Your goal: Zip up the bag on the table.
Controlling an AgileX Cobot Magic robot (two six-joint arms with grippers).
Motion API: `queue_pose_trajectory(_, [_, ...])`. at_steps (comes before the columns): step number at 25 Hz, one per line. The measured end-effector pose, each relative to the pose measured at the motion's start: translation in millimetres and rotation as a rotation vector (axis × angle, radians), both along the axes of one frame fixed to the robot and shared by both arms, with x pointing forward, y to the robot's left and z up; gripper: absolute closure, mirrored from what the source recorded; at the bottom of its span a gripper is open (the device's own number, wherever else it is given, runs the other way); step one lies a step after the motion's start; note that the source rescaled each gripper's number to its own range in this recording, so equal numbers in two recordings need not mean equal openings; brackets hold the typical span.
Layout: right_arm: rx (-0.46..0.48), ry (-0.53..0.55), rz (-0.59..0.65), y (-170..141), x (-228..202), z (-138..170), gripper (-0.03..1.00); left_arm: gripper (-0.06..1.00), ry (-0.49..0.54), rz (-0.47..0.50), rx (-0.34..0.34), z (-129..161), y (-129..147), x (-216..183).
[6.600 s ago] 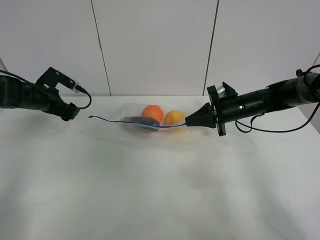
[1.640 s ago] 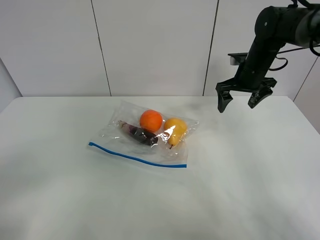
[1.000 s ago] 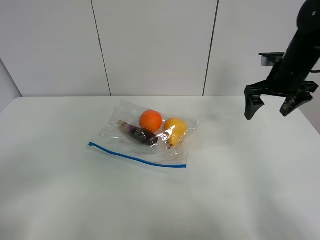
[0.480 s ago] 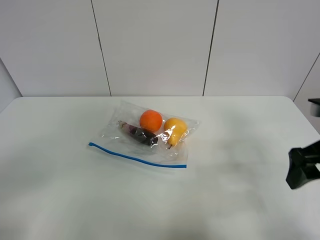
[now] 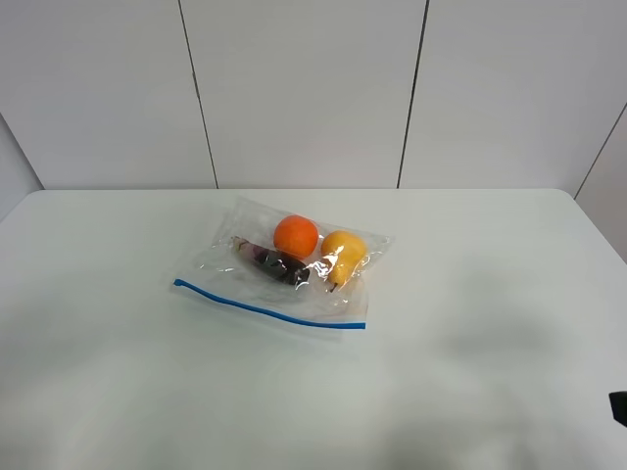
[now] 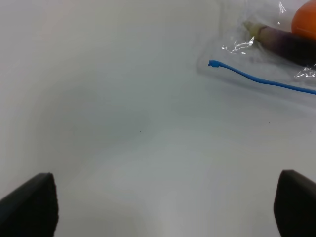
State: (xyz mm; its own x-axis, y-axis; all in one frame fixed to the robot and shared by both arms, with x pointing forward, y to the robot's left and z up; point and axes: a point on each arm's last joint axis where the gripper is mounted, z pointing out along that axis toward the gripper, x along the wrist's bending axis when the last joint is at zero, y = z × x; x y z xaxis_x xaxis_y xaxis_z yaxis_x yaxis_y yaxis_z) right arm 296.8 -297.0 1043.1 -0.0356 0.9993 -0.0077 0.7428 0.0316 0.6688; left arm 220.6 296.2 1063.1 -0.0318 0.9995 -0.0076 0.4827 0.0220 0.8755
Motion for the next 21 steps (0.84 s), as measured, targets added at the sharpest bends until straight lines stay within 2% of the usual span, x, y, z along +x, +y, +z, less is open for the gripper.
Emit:
queue_pose_trajectory(9, [0.007, -0.385, -0.008, -0.6, -59.2, 9.8, -0.03, -0.05, 0.0, 0.0, 0.001, 0.0, 0.0, 0.0])
queue_pose_trajectory(21, [0.012, -0.397, -0.01, -0.5, -61.4, 9.1, -0.03, -0.05, 0.0, 0.0, 0.001, 0.0, 0.0, 0.0])
